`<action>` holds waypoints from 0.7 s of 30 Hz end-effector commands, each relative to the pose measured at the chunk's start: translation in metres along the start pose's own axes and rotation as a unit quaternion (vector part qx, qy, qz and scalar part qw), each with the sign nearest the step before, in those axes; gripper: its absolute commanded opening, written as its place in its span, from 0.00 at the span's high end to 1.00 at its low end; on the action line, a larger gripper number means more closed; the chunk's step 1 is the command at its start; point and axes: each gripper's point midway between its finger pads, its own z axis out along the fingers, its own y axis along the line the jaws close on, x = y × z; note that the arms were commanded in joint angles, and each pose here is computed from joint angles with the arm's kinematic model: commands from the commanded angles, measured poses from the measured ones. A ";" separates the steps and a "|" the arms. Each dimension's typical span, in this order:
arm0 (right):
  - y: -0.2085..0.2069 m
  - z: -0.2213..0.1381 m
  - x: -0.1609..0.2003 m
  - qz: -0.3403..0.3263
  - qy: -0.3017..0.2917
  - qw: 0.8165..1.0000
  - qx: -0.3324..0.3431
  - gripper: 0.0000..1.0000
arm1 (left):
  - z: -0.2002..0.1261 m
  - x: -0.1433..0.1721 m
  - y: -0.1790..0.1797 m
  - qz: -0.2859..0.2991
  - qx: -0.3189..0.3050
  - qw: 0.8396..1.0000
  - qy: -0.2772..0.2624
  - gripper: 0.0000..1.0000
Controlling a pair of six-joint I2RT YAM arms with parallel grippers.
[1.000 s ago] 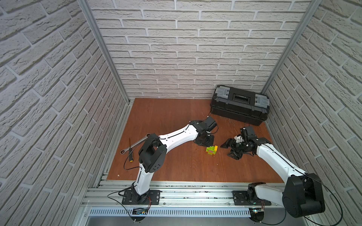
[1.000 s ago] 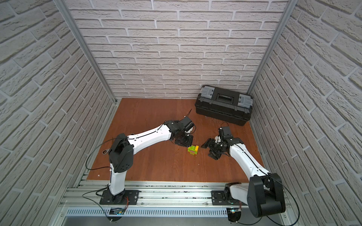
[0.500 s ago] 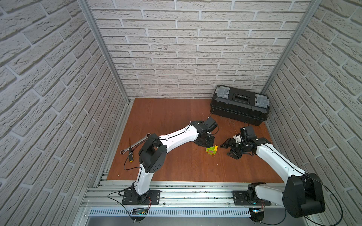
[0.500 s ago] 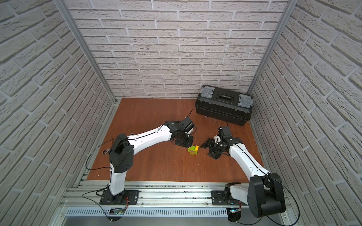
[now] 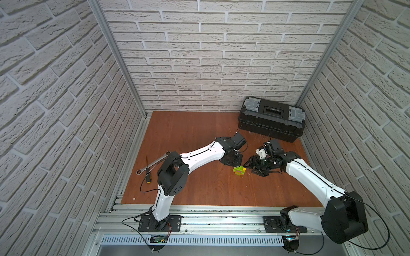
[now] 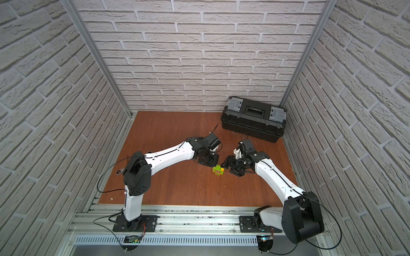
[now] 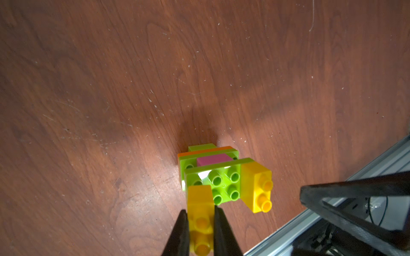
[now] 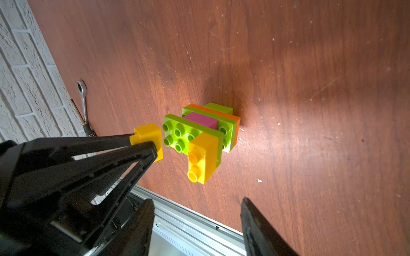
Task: Assemble a carrot with lego
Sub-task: Assemble the lego brick with the lego brick.
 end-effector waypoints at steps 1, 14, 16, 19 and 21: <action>-0.001 0.002 -0.001 -0.013 0.001 1.000 0.013 0.36 | -0.002 0.002 0.000 0.007 -0.002 1.000 -0.003 1.00; -0.003 0.023 0.003 -0.018 0.021 0.999 0.027 0.35 | -0.001 0.001 0.004 -0.004 0.007 1.000 -0.007 1.00; -0.003 0.025 0.003 -0.020 0.022 0.999 0.030 0.35 | -0.002 0.001 0.003 -0.004 0.010 1.000 -0.007 1.00; -0.004 0.028 0.003 -0.019 0.023 0.999 0.033 0.35 | -0.002 0.000 0.002 -0.004 0.012 1.000 -0.009 1.00; -0.006 0.031 0.002 -0.018 0.024 0.999 0.036 0.35 | -0.001 -0.001 0.002 -0.004 0.012 1.000 -0.009 1.00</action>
